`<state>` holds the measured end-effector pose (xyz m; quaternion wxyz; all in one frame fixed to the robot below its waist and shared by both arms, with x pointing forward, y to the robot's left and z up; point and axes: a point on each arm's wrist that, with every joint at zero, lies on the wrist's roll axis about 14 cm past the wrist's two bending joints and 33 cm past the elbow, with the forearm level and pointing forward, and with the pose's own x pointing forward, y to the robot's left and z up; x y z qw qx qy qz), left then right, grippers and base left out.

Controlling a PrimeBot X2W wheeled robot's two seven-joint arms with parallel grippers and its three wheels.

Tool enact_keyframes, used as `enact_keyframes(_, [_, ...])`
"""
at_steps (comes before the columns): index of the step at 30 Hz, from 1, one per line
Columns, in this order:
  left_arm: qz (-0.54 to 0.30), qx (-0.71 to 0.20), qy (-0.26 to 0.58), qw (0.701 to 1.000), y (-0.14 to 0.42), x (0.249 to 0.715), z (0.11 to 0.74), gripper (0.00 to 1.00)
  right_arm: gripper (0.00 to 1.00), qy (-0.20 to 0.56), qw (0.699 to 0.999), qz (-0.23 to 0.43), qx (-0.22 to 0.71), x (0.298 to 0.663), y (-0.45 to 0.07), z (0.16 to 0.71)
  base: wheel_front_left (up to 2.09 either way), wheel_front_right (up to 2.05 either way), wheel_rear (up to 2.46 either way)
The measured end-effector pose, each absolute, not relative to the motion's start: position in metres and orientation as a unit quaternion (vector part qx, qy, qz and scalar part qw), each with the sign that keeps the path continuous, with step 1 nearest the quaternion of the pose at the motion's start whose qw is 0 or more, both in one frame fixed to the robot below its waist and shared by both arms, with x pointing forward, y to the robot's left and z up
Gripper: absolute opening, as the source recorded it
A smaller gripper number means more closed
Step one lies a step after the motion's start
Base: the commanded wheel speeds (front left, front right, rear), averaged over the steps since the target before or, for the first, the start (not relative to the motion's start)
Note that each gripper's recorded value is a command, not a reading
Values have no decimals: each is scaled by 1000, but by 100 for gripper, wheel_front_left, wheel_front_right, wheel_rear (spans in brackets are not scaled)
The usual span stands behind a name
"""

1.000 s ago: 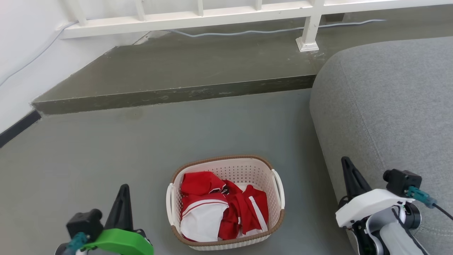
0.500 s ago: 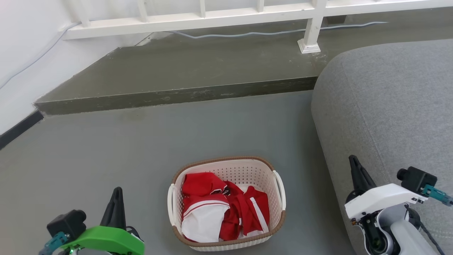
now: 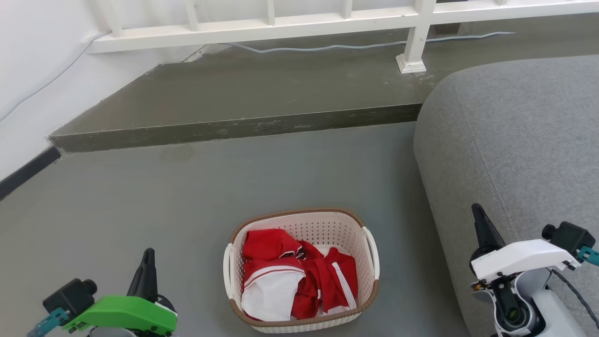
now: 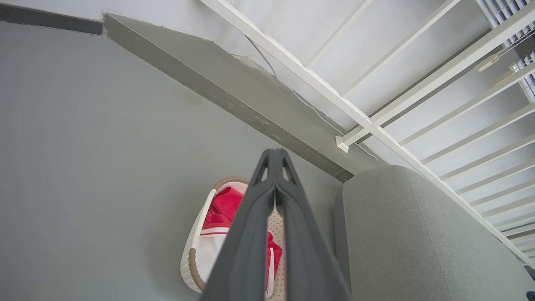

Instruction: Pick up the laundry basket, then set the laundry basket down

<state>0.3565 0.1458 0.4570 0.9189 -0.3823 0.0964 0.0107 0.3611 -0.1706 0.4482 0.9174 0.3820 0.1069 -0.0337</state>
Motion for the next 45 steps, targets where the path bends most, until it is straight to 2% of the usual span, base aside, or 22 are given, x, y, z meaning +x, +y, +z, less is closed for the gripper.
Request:
enact_keyframes(28, [30,-551,95,829,162,362,458,0,0,86,827,-52,554,366,-185,456,0,0,0])
enact_keyframes(45, [30,-648,70,758,174,368,467,0,0,52,758,-49,648,372,-196,469,0,0,0])
